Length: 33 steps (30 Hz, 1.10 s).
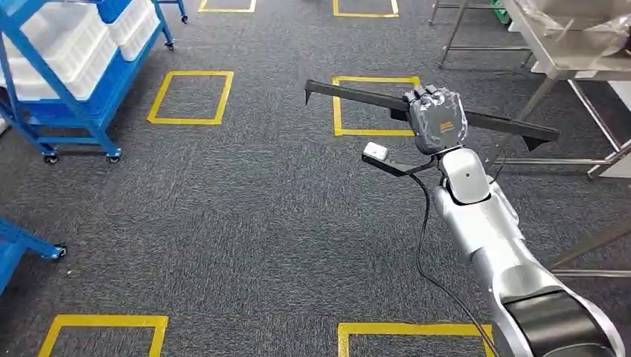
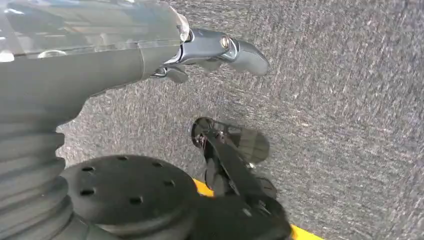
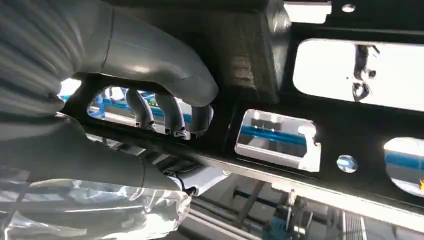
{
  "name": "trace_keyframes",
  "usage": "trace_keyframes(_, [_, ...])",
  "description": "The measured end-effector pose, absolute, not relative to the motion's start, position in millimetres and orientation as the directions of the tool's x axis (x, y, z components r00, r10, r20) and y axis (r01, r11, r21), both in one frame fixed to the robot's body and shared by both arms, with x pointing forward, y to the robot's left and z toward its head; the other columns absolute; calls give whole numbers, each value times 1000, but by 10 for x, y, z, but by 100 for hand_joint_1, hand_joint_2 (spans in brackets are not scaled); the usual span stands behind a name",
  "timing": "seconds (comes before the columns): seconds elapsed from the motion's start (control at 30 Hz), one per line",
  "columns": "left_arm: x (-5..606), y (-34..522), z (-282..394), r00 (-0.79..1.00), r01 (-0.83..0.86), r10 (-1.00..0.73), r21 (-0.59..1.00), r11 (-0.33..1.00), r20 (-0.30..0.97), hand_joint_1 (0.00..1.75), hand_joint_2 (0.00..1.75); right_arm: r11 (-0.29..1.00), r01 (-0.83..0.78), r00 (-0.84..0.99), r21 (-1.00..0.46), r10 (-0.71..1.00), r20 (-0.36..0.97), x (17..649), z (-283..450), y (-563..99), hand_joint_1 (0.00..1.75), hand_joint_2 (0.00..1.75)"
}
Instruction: Take the parts from the cabinet and place them on the table.
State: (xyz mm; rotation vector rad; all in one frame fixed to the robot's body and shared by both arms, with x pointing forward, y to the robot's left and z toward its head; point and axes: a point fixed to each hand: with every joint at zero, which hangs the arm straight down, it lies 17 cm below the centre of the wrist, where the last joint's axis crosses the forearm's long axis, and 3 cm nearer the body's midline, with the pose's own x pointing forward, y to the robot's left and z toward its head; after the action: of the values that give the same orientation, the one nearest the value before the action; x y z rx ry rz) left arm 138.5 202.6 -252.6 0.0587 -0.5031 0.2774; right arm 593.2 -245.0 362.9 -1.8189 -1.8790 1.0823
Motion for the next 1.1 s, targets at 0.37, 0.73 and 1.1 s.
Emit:
trace_keyframes(0.37, [1392, 2057, -2528, 837, -291, 256, -3, 957, 483, 0, 175, -119, 697, -103, -707, 959, -263, 6009, 3565, -2591, 175, 175])
trace_keyframes(0.73, [1398, 2070, -2519, 830, -296, 258, -2, 955, 495, 0, 175, -132, 679, -78, -722, 965, -249, 6051, 3492, -2683, 175, 175])
trace_keyframes(1.1, [1359, 2051, -2524, 831, -296, 260, -4, 955, 492, 0, 175, -140, 661, -82, -737, 963, -256, 5977, 3271, -2729, 175, 175])
